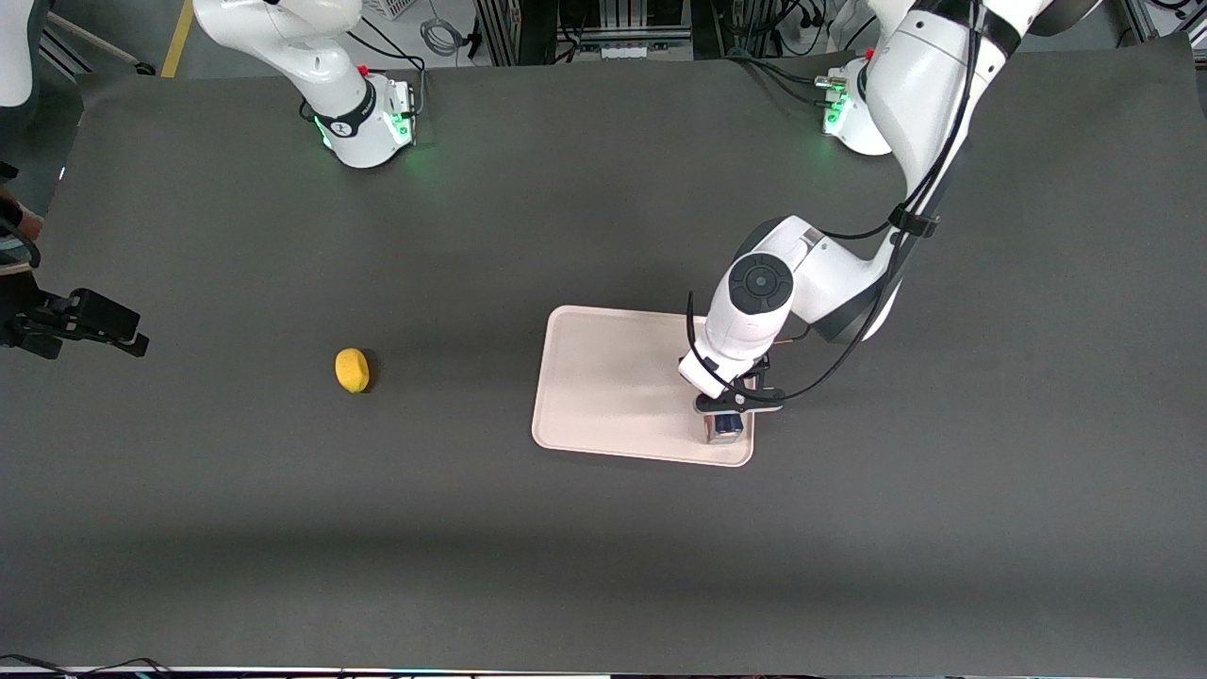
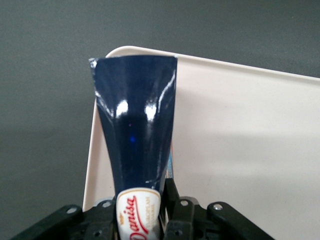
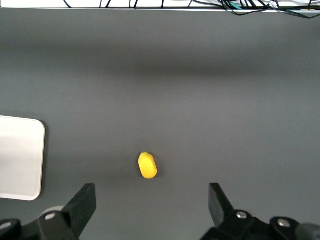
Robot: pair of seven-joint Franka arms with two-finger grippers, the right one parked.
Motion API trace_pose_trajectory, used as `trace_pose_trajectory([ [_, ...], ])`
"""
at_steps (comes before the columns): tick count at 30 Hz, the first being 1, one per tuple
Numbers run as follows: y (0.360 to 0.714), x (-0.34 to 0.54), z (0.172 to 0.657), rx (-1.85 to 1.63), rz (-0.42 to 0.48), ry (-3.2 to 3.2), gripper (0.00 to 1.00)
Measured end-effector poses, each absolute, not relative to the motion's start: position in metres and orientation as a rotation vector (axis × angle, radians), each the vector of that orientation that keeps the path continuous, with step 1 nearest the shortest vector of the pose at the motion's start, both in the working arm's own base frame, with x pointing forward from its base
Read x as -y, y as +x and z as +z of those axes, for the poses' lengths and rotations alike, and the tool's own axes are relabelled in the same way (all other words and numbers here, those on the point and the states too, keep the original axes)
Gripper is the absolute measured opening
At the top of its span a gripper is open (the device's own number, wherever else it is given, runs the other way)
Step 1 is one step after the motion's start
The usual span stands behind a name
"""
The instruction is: Place cookie box on tray
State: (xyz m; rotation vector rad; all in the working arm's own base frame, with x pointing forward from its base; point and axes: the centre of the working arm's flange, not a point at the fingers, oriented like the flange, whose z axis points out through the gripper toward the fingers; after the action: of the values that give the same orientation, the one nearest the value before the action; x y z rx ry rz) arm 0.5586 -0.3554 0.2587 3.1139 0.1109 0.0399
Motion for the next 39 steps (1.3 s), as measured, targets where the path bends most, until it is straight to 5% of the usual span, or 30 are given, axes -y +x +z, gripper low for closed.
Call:
trace_pose_trajectory([
  [13,0.5587,0.3548,0.2541,-0.078,0.064,3.137,0.36],
  [27,0.56,0.3542,0.2545,-0.086,0.072,3.133,0.99],
  [39,0.565,0.3527,0.2627,-0.096,0.097,3.125,1.0],
])
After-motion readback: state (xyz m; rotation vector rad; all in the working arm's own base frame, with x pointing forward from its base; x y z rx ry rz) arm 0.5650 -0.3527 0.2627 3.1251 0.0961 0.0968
